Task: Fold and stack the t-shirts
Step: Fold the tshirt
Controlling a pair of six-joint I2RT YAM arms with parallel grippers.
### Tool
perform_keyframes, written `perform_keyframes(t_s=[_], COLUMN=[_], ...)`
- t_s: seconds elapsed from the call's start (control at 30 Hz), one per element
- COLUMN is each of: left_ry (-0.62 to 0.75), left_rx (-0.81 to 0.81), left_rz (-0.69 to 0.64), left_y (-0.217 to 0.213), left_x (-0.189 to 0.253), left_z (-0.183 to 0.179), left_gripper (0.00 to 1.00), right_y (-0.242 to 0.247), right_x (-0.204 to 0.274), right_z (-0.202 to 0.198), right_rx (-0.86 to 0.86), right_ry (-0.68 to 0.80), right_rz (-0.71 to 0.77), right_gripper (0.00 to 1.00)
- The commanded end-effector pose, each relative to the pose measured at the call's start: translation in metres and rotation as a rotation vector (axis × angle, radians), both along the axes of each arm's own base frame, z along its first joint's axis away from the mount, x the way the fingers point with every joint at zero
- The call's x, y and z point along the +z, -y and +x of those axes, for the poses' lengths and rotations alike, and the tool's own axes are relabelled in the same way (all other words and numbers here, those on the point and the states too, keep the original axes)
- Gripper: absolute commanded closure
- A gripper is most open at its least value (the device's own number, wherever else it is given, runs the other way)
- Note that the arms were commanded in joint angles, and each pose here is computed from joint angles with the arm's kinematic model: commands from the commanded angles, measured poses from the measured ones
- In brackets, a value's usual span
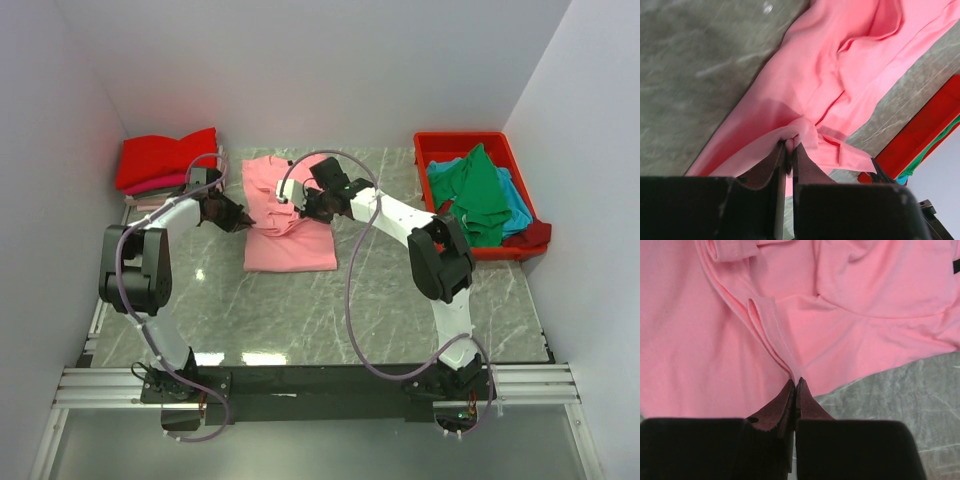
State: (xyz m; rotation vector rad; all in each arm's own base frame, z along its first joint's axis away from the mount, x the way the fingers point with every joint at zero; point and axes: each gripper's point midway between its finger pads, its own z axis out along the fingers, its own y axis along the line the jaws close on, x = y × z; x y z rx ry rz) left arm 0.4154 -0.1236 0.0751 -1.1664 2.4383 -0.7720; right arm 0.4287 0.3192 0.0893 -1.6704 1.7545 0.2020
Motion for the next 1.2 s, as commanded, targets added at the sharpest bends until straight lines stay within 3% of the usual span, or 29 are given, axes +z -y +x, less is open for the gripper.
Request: perform_keyframes(t_s=[0.0, 0.87, 0.93, 0.97, 1.0, 1.07, 1.17], left_ry=[0.044, 0.033, 0.033, 0.034, 0.024, 0.005, 0.036], left_rx=[-0.025, -0.036, -0.044, -0.051, -0.065, -0.087, -0.126], left_rz=[-0.001, 0.006, 0.003, 0.000, -0.004, -0.007, -0.008], left_y=[-0.002, -0.012, -0.013, -0.013, -0.015, -0.018, -0.021], left_x=[0.012, 0.004, 0.003, 0.002, -0.001, 0.000, 0.005], left_z=[0.019, 0.057, 0.059, 0.060, 0.060, 0.058, 0.057], left_gripper=[1.00, 0.99, 0.93, 0.84, 0.68, 0.57, 0.44], right_y=[-0.003, 0.003, 0.003, 0.007, 0.007, 0.013, 0.019], right_x=[0.014, -0.006, -0.004, -0.005, -0.002, 0.002, 0.023], right_z=[0.023, 0.063, 0.068, 0.072, 0.078, 0.087, 0.103], right_rx=[-0.054, -0.147, -0.165, -0.189, -0.206, -0.270, -0.365], right_ry=[0.040, 0.048, 0.063, 0.074, 0.097, 0.120, 0.160], right_rz=[0.032, 0.017, 0.025, 0.018, 0.028, 0.038, 0.118], right_gripper=[1.00, 1.00, 0.99, 0.83, 0.72, 0.45, 0.36])
